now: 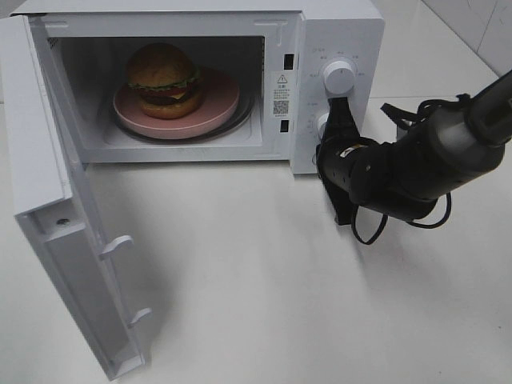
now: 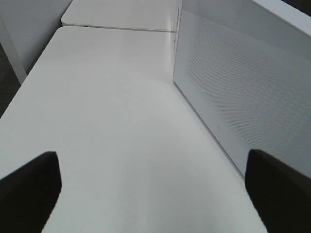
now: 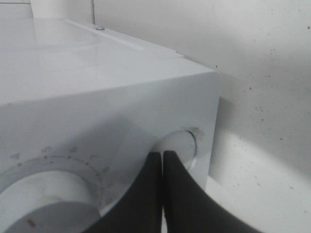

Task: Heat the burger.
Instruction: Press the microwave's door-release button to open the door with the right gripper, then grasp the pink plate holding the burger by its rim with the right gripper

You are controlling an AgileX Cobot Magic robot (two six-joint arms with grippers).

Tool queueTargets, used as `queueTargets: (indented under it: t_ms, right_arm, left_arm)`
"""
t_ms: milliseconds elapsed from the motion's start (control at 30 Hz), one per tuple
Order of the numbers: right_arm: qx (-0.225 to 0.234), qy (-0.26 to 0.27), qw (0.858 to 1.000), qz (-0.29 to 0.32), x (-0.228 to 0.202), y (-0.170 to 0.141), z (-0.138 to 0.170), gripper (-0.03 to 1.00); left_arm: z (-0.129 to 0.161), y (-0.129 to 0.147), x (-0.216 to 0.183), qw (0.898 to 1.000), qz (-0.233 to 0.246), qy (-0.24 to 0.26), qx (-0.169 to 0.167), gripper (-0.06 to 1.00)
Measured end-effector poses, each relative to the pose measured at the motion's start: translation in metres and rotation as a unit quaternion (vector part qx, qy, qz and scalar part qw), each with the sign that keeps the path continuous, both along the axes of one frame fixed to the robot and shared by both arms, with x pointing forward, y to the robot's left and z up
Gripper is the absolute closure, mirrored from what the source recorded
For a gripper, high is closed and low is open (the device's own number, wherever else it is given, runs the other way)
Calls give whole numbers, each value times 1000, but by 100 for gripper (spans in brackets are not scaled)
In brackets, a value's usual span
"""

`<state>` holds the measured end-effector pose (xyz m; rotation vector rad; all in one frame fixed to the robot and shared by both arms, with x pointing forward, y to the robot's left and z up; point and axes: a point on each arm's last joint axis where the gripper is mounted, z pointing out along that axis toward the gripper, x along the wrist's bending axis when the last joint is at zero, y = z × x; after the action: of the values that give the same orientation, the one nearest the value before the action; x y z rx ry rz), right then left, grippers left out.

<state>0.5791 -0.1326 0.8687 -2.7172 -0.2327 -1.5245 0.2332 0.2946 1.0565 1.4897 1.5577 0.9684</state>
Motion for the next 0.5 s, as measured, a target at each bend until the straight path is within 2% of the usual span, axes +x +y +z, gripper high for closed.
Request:
queueTargets:
  t_ms: [267, 300, 433, 467, 500]
  right_arm:
    - [-39, 3, 998, 58, -15, -3, 21, 97]
    - [-56, 13, 995, 83, -22, -4, 24, 97]
    - [-77, 24, 990, 117, -30, -5, 30, 97]
    - [-97, 24, 984, 147, -36, -5, 37, 97]
    - [-97, 24, 984, 147, -36, -5, 37, 97]
  left_arm:
    - [0, 0, 0, 1000, 0, 0, 0, -3]
    - [0, 0, 0, 1000, 0, 0, 0, -3]
    - [0, 0, 0, 1000, 0, 0, 0, -3]
    - [0, 0, 0, 1000, 0, 0, 0, -3]
    - [0, 0, 0, 1000, 0, 0, 0, -3]
